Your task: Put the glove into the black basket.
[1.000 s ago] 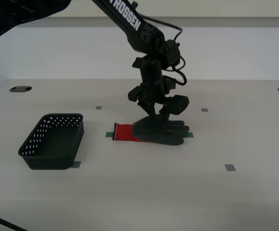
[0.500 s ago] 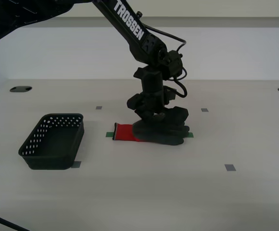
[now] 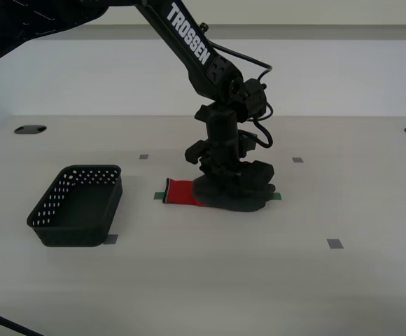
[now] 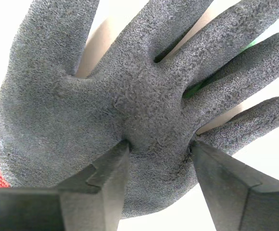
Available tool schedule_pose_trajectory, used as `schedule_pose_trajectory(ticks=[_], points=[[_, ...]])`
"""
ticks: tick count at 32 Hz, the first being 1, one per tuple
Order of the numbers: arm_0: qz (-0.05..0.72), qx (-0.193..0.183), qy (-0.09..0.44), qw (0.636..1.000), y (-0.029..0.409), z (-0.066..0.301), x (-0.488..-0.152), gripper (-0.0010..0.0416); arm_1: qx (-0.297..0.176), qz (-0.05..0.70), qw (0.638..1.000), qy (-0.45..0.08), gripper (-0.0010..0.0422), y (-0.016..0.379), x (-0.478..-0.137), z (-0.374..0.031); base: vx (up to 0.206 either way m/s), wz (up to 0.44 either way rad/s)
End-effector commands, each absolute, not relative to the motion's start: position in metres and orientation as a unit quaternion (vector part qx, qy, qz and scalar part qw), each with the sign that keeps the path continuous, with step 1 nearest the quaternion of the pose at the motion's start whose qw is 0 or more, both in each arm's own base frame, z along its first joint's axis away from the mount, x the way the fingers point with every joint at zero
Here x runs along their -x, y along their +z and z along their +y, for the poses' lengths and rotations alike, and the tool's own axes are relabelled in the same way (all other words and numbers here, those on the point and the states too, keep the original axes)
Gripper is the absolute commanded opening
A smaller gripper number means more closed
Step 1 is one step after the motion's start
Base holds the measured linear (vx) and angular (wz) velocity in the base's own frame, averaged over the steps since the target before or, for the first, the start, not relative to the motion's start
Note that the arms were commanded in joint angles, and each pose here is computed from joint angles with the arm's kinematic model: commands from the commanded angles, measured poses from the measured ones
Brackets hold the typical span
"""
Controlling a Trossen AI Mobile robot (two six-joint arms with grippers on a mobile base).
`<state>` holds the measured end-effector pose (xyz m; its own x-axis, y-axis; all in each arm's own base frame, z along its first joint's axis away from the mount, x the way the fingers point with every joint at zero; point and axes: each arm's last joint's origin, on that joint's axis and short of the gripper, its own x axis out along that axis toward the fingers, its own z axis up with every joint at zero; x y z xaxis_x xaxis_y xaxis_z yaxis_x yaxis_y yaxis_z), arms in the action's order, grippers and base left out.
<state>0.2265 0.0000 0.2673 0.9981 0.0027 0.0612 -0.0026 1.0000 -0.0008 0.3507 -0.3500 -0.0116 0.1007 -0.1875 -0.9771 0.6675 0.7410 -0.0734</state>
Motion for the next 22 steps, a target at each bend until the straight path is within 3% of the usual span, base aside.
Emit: schedule_pose_trajectory(ticks=[1, 7, 11, 22], points=[[-0.034, 0.0, 0.001, 0.999, 0.268, 0.0, -0.226, 0.0001, -0.2, 0.602, 0.714, -0.298, 0.0143, -0.012, -0.35, -0.35, 0.0, 0.0], [-0.034, 0.0, 0.002, 0.999, 0.268, 0.0, -0.226, 0.0001, -0.214, 0.606, 0.704, -0.303, -0.0006, -0.019, -0.346, -0.345, 0.0, 0.0], [-0.034, 0.0, 0.002, 0.999, 0.268, 0.0, -0.226, 0.0001, -0.221, 0.604, 0.701, -0.308, 0.0, -0.018, -0.346, -0.345, 0.0, 0.0], [-0.034, 0.0, 0.002, 0.999, 0.268, 0.0, -0.226, 0.0001, -0.297, 0.627, 0.633, -0.344, -0.0001, 0.005, -0.345, -0.345, 0.0, 0.0]])
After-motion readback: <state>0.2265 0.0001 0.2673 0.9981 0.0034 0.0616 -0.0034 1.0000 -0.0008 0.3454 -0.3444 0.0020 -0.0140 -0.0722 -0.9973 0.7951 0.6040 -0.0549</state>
